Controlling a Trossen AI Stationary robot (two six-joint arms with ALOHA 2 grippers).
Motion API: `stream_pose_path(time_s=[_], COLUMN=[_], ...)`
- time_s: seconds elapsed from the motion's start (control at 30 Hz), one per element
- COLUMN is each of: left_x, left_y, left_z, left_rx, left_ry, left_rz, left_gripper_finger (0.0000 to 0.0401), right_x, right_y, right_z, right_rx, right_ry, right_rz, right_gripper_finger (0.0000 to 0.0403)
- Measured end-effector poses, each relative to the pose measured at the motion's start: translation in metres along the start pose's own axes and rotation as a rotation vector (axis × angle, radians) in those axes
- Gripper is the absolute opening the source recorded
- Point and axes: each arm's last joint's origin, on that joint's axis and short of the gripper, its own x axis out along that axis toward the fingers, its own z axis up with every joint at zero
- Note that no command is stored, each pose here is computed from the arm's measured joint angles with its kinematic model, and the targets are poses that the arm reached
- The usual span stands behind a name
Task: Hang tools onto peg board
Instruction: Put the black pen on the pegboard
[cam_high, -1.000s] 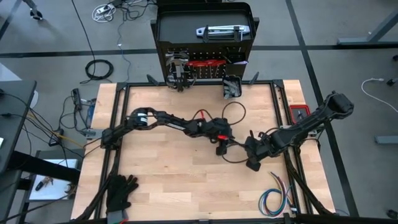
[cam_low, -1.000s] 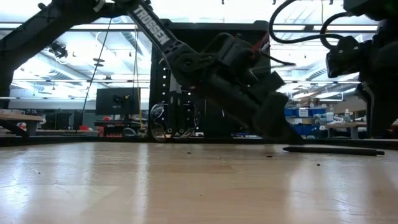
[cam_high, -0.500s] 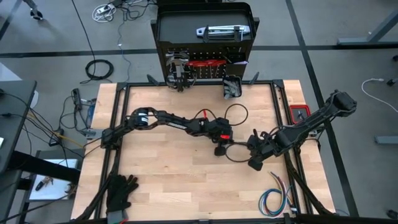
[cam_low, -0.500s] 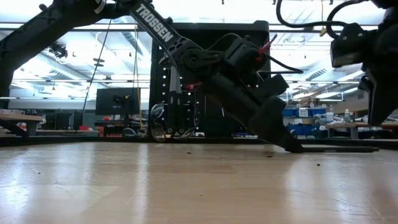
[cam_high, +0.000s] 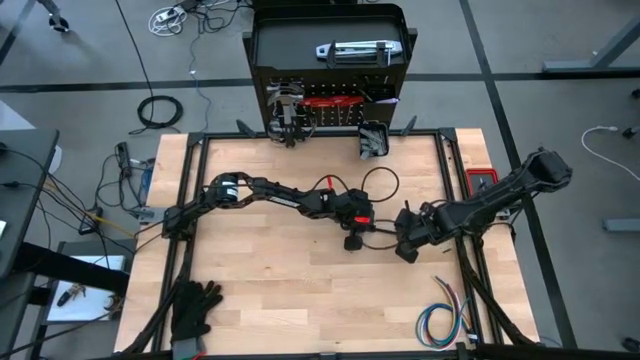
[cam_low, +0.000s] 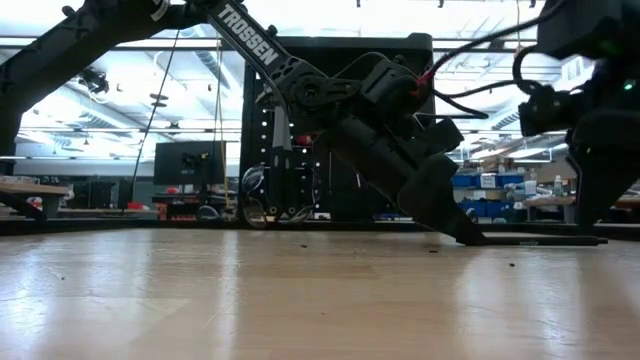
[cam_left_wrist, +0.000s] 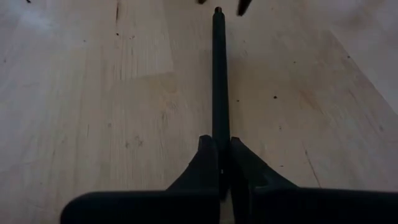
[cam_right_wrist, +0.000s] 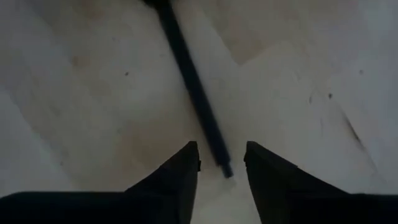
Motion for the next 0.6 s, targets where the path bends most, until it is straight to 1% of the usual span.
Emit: stream_pose_path(time_s=[0.13, 0.23, 0.43, 0.6], left_x=[0.0, 0.0, 0.001, 0.001], left_y=[0.0, 0.0, 0.0, 0.0], left_z=[0.0, -0.001, -0.001, -0.001], left_rx=[0.0, 0.0, -0.001, 0.0], left_ry=[0.0, 0.001, 0.001, -0.001], left_rz=[0.0, 0.001, 0.001, 0.001], left_gripper_finger=[0.0002, 0.0002, 0.0003, 0.0003], right_x=[0.003, 0.004, 0.016, 0.036], right_y=[-0.003, -0.001, -0.006, -0.015], right_z=[0.008, 0.014, 0.017, 0.012], right_rx=[-0.006, -0.031, -0.042, -0.001], right_ry=[-0.017, -0.021, 0.019, 0.08], right_rz=[0.016, 0.073, 0.075, 0.13], right_gripper_finger=[0.0165, 0.0174, 0.0173, 0.0172])
